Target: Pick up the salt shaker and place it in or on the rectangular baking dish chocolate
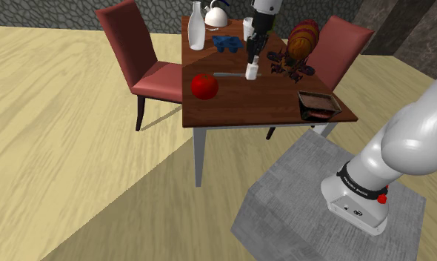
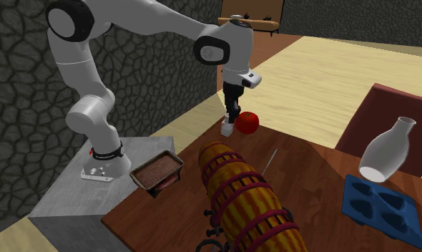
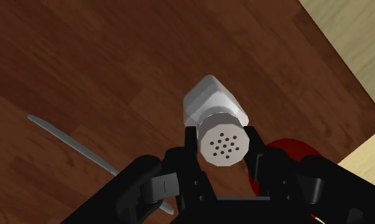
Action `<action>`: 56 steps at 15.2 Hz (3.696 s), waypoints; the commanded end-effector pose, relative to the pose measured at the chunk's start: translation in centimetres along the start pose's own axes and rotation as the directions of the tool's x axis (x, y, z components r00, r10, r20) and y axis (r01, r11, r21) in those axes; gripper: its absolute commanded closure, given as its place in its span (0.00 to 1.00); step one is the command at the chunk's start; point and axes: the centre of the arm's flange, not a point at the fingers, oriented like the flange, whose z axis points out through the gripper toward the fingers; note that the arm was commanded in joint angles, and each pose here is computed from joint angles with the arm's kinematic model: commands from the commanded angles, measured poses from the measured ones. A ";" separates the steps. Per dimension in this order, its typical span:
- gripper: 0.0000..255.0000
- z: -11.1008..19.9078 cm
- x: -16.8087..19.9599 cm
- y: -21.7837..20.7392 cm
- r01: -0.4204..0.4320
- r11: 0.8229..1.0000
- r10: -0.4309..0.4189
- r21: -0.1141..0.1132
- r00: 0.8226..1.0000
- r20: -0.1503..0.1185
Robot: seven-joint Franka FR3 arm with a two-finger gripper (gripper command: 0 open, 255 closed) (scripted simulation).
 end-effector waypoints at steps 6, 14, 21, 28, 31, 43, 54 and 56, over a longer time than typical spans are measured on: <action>1.00 -3.7 0.0 -0.4 0.000 1.000 0.000 0.000 1.000 0.000; 1.00 -7.3 -1.3 -0.3 0.000 1.000 0.000 0.000 1.000 0.000; 1.00 -8.8 -9.7 3.1 0.000 1.000 0.000 0.000 1.000 0.000; 1.00 -10.2 -18.2 6.5 0.000 1.000 0.000 0.000 1.000 0.000; 1.00 -10.9 -21.9 8.0 0.000 1.000 0.000 0.000 1.000 0.000; 1.00 -9.0 -29.2 11.2 0.000 1.000 0.000 0.000 1.000 0.000; 1.00 -3.2 -29.1 11.8 0.000 1.000 0.000 0.000 1.000 0.000; 1.00 -2.1 -29.1 11.9 0.000 1.000 0.000 0.000 1.000 0.000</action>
